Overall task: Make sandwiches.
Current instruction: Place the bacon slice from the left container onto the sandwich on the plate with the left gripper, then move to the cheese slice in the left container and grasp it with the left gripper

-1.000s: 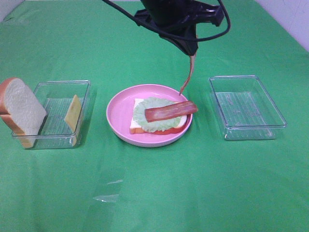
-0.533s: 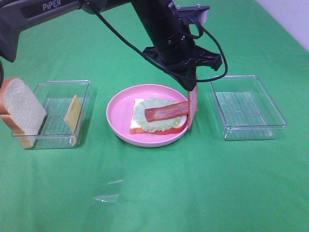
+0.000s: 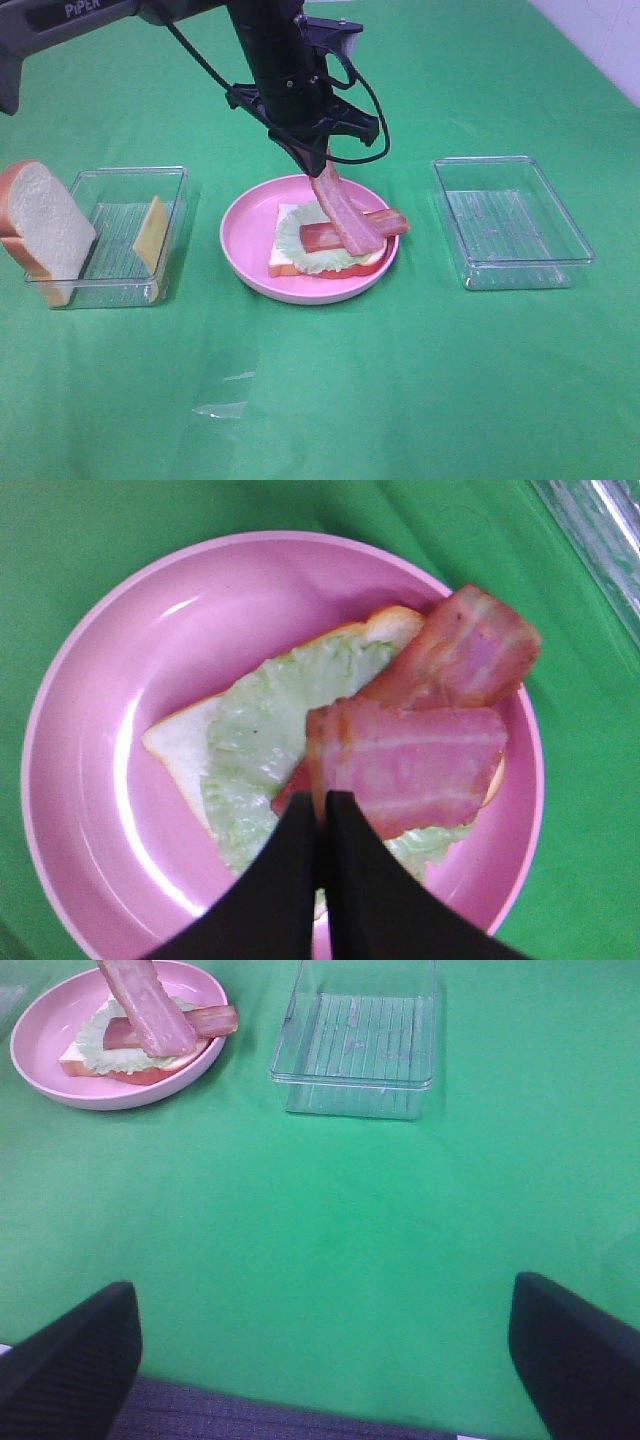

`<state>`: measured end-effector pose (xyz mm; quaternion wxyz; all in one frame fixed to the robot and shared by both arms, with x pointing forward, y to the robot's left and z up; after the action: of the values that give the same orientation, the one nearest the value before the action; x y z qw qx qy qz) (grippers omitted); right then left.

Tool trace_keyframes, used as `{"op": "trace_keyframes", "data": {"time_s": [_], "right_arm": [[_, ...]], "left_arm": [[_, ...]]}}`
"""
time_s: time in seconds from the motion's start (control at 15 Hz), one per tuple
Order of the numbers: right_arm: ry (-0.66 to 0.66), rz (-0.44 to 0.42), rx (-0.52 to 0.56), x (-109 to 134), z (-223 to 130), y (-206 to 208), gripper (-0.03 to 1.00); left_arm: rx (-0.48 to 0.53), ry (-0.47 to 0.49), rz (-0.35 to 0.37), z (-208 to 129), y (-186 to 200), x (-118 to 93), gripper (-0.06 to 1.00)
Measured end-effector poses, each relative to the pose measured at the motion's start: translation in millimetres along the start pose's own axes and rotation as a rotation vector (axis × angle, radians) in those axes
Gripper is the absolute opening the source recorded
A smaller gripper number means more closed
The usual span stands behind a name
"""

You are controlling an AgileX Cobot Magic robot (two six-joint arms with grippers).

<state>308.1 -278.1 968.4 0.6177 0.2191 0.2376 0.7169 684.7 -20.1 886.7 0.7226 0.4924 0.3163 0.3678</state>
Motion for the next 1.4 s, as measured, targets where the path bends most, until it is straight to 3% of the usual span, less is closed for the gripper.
{"op": "trace_keyframes", "data": {"time_s": [0.33, 0.4, 0.47, 0.53, 0.67, 0.73, 0.87, 1.07, 1.2, 1.4], "right_arm": [[0.0, 0.0, 0.0, 0.0, 0.0, 0.0, 0.96], [0.0, 0.0, 0.0, 0.0, 0.0, 0.0, 0.96], [0.0, 0.0, 0.0, 0.0, 0.0, 0.0, 0.96], [0.0, 0.0, 0.0, 0.0, 0.0, 0.0, 0.96], [0.0, 0.0, 0.0, 0.0, 0.0, 0.0, 0.96], [0.0, 0.0, 0.0, 0.0, 0.0, 0.0, 0.96], [0.0, 0.0, 0.0, 0.0, 0.0, 0.0, 0.96], [0.0, 0.0, 0.0, 0.0, 0.0, 0.0, 0.96], [0.0, 0.0, 0.0, 0.0, 0.0, 0.0, 0.96], [0.0, 0.0, 0.0, 0.0, 0.0, 0.0, 0.96]], "left_arm": [[0.038, 0.013, -0.008, -7.0, -12.3, 4.3, 0.0], [0.057, 0.017, -0.008, -11.1, -20.8, 5.1, 0.04], [0.081, 0.043, 0.029, -16.5, -30.8, 12.8, 0.36], [0.08, 0.055, 0.056, -16.5, -30.8, 17.8, 0.61], [0.077, 0.056, 0.088, -16.2, -30.4, 23.9, 0.89], [0.078, 0.056, 0.096, -16.4, -30.5, 25.4, 0.95], [0.074, 0.058, 0.098, -15.7, -28.9, 25.7, 0.98], [-0.002, 0.073, 0.07, -4.5, 20.7, 16.9, 0.99], [-0.006, 0.093, 0.07, -17.0, 52.7, 15.0, 0.99], [0.042, 0.163, 0.119, -68.4, 99.5, 31.3, 0.99]]}}
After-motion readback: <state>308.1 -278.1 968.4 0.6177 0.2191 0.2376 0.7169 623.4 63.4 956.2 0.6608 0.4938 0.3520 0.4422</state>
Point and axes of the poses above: a point on each arm's last joint axis where the gripper is mounted, y pointing back along that axis away from the gripper, x along the wrist's bending axis when the last joint is at zero, z = x × y, the point moved 10 cm from there along -y, pointing out along that axis toward the gripper
